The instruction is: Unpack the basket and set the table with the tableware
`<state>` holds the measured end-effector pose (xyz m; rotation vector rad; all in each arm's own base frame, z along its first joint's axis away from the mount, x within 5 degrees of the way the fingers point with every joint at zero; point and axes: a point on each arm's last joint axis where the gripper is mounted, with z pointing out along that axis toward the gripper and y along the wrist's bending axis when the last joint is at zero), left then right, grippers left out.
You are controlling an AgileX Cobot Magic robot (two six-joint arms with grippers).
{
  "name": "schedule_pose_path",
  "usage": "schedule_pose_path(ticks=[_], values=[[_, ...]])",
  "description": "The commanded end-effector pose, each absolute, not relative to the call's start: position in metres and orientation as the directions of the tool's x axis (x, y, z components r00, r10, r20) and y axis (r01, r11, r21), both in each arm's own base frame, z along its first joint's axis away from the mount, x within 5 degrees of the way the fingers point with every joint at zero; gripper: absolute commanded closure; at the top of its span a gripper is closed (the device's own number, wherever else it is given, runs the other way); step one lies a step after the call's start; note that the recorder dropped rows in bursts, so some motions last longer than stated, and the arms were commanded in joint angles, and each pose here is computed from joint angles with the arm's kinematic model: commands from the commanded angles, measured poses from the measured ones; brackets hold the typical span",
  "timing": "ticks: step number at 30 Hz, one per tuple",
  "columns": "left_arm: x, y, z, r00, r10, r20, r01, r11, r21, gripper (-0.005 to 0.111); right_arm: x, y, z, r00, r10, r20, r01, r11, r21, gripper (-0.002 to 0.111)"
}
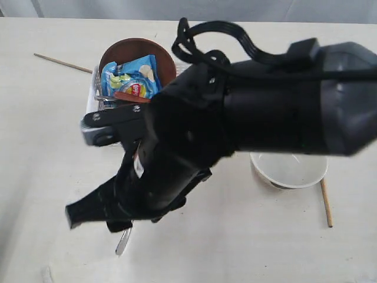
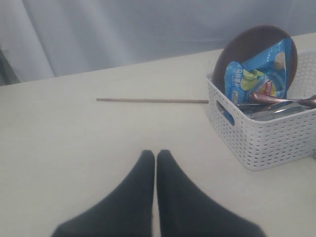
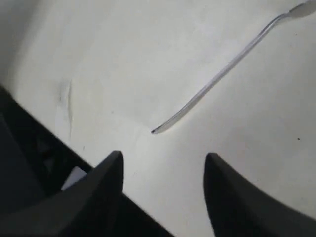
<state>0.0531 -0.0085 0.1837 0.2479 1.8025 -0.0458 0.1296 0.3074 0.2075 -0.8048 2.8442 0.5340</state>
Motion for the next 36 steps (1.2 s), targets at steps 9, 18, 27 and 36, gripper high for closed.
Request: schedule_pose_path(ticks=[9, 18, 27, 36], values=[[0.053, -0.008, 0.183, -0.218, 0.141, -0.966, 0.184, 0.978, 0.101, 0.105, 0.169, 0.306, 0.146, -0.941, -0.331, -0.071, -0.337, 0.89, 0.307, 0.046], [0.053, -0.008, 0.183, -0.218, 0.141, -0.966, 0.184, 0.978, 0.101, 0.105, 0.181, 0.325, 0.134, -0.919, -0.389, -0.06, -0.39, 0.877, 0.282, 0.064], [0.053, -0.008, 0.183, -0.218, 0.141, -0.966, 0.184, 0.978, 0.101, 0.105, 0.184, 0.328, 0.121, -0.905, -0.424, -0.021, -0.417, 0.878, 0.234, 0.07], [0.053, -0.008, 0.183, -0.218, 0.141, -0.966, 0.184, 0.978, 0.101, 0.105, 0.181, 0.324, 0.138, -0.901, -0.433, -0.019, -0.424, 0.873, 0.243, 0.109]])
